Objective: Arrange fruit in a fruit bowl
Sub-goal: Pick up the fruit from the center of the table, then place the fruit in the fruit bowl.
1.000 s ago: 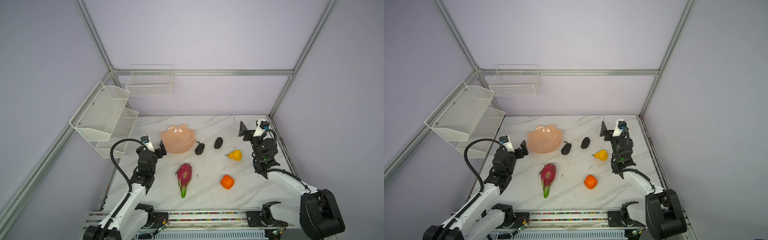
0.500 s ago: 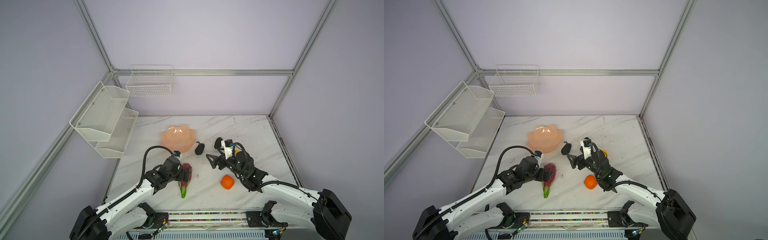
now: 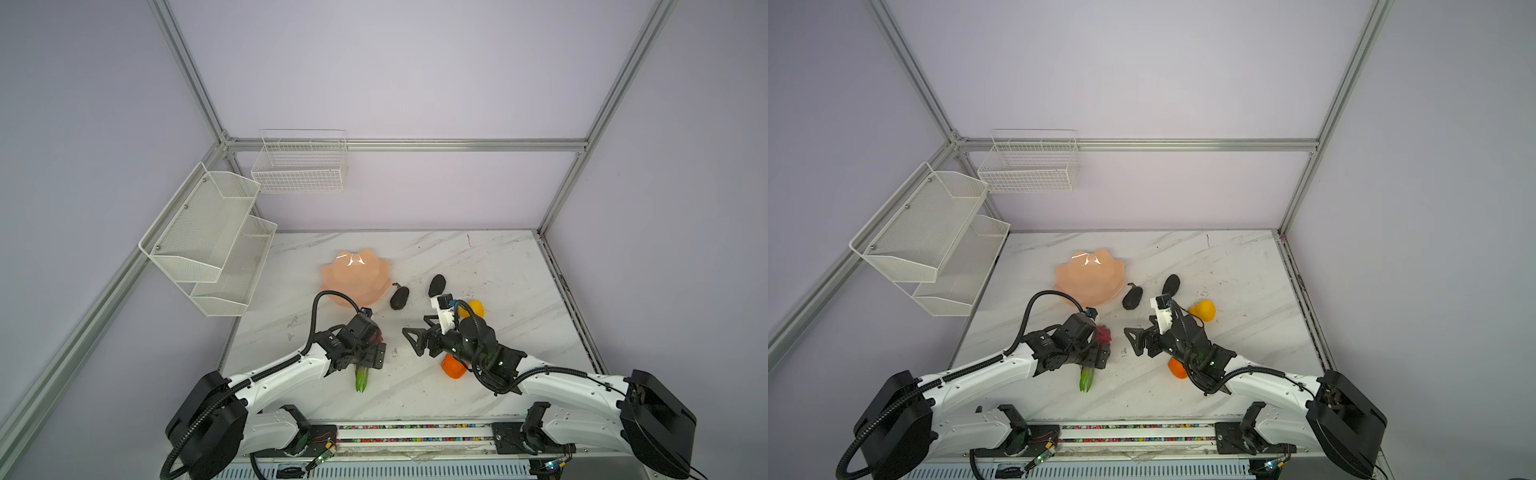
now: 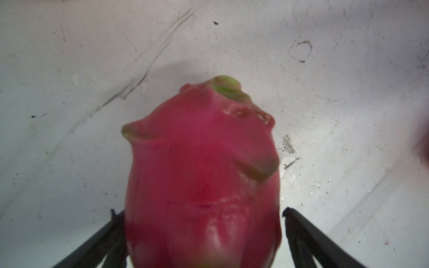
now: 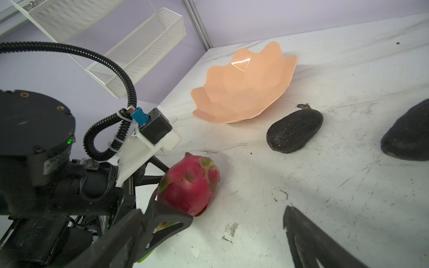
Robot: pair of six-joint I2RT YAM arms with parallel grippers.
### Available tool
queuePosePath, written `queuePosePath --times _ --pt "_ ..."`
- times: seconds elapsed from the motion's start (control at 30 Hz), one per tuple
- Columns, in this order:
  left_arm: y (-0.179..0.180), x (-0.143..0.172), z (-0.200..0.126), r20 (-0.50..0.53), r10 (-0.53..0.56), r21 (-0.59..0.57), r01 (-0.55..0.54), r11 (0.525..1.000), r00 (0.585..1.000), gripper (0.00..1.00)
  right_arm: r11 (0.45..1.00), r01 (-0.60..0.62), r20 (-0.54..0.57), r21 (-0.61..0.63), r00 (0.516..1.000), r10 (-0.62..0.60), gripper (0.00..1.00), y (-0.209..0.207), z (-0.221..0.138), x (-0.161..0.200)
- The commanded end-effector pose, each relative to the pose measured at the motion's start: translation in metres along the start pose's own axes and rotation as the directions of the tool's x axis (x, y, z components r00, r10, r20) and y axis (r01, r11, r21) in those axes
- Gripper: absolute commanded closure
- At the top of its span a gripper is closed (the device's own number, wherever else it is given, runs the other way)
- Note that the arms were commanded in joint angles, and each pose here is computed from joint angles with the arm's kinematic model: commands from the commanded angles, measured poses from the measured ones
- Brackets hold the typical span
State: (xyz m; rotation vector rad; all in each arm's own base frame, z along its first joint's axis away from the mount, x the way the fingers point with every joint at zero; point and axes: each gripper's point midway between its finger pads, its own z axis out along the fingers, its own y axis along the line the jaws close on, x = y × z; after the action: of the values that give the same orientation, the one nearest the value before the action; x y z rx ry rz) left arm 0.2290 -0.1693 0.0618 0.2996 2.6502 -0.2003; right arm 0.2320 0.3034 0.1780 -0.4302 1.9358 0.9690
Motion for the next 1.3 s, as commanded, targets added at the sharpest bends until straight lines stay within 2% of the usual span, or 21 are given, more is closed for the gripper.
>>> queuePosePath --times 0.0,0.2,0.3,0.43,0.53,0.6,0.7,0.8,0.87,0.93,1.03,1.27 --pt "-0.018 -0.041 -0.015 0.113 0.001 0.047 -0.006 0.999 0.994 0.02 1.000 -0.012 0.042 -0.011 0.999 0.012 0.03 0.005 0.002 -0.010" --pt "-0.018 -0.048 -0.027 0.142 0.012 0.049 -0.019 0.999 0.990 0.18 1.000 -0.026 0.049 0.012 0.998 0.026 0.03 0.001 0.007 -0.014" --pt "-0.021 -0.063 -0.047 0.201 0.029 0.061 -0.042 0.997 0.979 0.19 0.999 -0.038 0.058 0.013 0.998 0.037 0.03 -0.005 0.009 -0.025" --pt "-0.027 -0.097 -0.088 0.327 0.061 0.079 -0.091 0.993 0.943 0.19 0.999 -0.054 0.083 0.005 0.995 0.053 0.03 -0.028 0.009 -0.047" --pt "-0.022 -0.128 -0.113 0.411 0.075 0.041 -0.101 0.994 0.909 0.19 1.000 -0.029 0.100 -0.001 0.995 0.029 0.03 -0.037 0.012 -0.068" --pt "-0.011 -0.152 -0.122 0.445 0.076 0.003 -0.087 0.996 0.893 0.19 1.000 -0.006 0.105 -0.023 0.994 0.008 0.03 -0.033 0.019 -0.082" --pt "0.016 -0.192 -0.123 0.452 0.048 -0.051 -0.028 0.998 0.891 0.19 0.998 0.035 0.112 -0.061 0.993 -0.028 0.03 -0.024 0.031 -0.097" --pt "0.043 -0.229 -0.112 0.447 0.014 -0.095 0.032 0.995 0.895 0.19 0.994 0.051 0.087 -0.095 0.995 -0.043 0.03 -0.021 0.049 -0.098" --pt "0.056 -0.246 -0.091 0.415 0.035 -0.152 0.031 0.988 0.909 0.19 0.992 0.054 0.074 -0.111 0.996 -0.046 0.03 -0.020 0.057 -0.097" --pt "0.073 -0.260 -0.075 0.400 0.019 -0.219 0.075 0.973 0.916 0.19 0.991 0.054 0.063 -0.119 0.997 -0.046 0.03 -0.019 0.062 -0.097" --pt "0.091 -0.275 -0.050 0.361 0.030 -0.303 0.087 0.949 0.932 0.19 0.993 0.050 0.061 -0.108 0.997 -0.044 0.03 -0.023 0.064 -0.096" --pt "0.112 -0.289 0.007 0.287 0.009 -0.360 0.099 0.928 0.958 0.18 0.993 0.045 0.051 -0.112 0.998 -0.040 0.03 -0.025 0.070 -0.092"
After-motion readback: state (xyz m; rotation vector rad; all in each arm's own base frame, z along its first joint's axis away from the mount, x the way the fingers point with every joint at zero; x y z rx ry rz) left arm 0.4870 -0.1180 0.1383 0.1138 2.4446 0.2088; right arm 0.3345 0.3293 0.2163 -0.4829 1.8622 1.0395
